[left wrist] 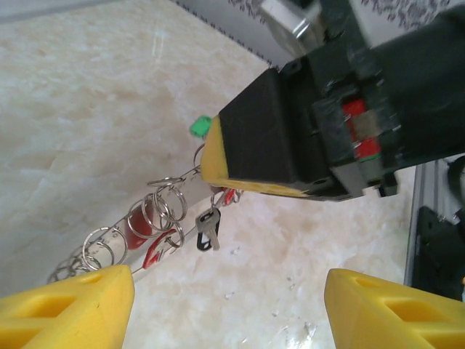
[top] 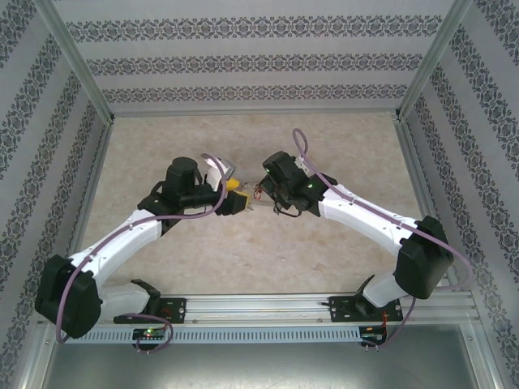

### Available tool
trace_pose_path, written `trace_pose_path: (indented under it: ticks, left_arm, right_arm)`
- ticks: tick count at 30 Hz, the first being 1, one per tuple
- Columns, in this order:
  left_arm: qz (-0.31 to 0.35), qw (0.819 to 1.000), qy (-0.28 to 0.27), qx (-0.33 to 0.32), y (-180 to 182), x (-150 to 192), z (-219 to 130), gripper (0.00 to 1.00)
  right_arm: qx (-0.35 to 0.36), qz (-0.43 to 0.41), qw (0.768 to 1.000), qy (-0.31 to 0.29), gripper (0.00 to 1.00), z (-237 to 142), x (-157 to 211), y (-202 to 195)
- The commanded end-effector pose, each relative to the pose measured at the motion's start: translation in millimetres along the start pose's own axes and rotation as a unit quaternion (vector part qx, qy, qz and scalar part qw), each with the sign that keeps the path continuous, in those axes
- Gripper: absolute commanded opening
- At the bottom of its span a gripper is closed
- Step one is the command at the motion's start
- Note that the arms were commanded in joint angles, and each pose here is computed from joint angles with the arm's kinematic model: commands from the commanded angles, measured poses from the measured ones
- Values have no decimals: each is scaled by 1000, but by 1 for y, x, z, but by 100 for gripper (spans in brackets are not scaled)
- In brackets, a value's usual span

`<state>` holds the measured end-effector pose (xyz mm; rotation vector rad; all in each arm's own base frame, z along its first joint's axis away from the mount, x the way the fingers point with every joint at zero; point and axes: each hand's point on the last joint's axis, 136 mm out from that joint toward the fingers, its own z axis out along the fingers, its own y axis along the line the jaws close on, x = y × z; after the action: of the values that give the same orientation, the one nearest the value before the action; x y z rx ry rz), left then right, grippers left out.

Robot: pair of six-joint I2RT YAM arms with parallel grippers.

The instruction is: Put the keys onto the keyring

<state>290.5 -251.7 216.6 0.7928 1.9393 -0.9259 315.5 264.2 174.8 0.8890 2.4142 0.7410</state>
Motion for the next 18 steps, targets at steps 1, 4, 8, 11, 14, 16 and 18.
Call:
trace_pose_path:
  ticks: [1,4,8,11,14,16,18]
  left_arm:
    - [39,999,0,-7,5,-6,10,67]
    - [34,998,33,-32,23,16,23,62]
    - [26,994,47,-100,57,33,35,60]
    - [24,991,57,-116,71,37,46,60]
    - [34,992,65,-105,75,39,57,59]
    - [57,993,65,-86,73,39,63,59]
    - [71,994,59,-63,71,38,66,63]
  right_arm:
    - [-2,49,999,17,0,-6,0,-3]
    - [-7,65,998,26,0,-8,0,-7]
    - [-19,92,994,61,0,1,12,-9]
    - [-13,106,991,81,0,8,22,-12]
    - [-9,113,990,83,0,9,24,-15]
    - [-2,112,991,76,0,8,19,-19]
    - [11,103,992,73,0,8,11,-27]
